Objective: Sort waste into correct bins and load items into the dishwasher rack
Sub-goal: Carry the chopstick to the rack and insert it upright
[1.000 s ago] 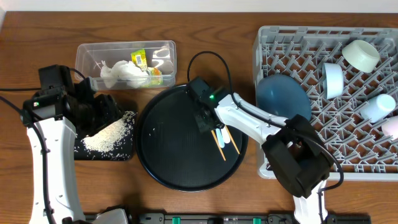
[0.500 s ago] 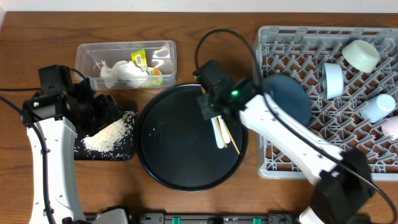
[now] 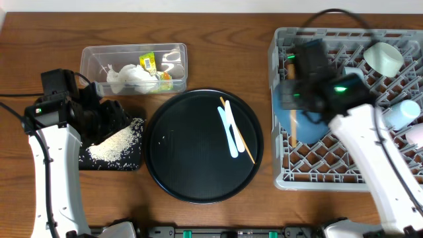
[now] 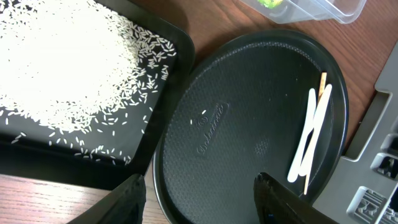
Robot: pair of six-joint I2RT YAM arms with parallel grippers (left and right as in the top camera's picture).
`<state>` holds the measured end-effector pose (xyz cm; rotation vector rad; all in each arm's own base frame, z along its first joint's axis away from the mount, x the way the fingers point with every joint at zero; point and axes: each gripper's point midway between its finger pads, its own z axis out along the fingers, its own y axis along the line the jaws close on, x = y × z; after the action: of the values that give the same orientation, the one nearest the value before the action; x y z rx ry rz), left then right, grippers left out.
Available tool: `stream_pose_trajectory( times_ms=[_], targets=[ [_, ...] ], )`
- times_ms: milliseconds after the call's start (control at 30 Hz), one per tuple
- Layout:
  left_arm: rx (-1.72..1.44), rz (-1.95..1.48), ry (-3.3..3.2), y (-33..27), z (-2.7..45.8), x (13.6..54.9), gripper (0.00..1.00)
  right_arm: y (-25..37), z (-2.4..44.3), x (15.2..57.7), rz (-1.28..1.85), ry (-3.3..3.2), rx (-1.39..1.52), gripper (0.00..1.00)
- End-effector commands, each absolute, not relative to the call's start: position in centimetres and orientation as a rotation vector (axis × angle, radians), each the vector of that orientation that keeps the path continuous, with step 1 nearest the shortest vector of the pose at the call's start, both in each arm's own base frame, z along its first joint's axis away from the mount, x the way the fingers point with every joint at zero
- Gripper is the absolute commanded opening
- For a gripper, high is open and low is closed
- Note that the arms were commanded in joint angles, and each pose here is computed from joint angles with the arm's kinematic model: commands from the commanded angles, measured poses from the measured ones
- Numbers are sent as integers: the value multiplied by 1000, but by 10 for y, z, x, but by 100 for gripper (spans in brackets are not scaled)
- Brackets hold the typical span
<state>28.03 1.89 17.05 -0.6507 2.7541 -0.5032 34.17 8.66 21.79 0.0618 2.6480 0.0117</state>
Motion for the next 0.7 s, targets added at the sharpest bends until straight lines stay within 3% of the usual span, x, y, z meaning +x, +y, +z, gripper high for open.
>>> stream_pose_trajectory(
  times_ms=[0, 333, 667],
  targets=[
    [-650, -492, 2765, 19, 167, 277, 58, 50, 226, 342, -68, 2642, 78, 1],
    [-650, -492, 2766, 19, 166, 277, 57, -32, 204, 338, -235, 2733, 190, 1],
    [-650, -492, 2766, 19, 166, 277, 57, -65, 167, 342, -335, 2858, 161, 1]
  ],
)
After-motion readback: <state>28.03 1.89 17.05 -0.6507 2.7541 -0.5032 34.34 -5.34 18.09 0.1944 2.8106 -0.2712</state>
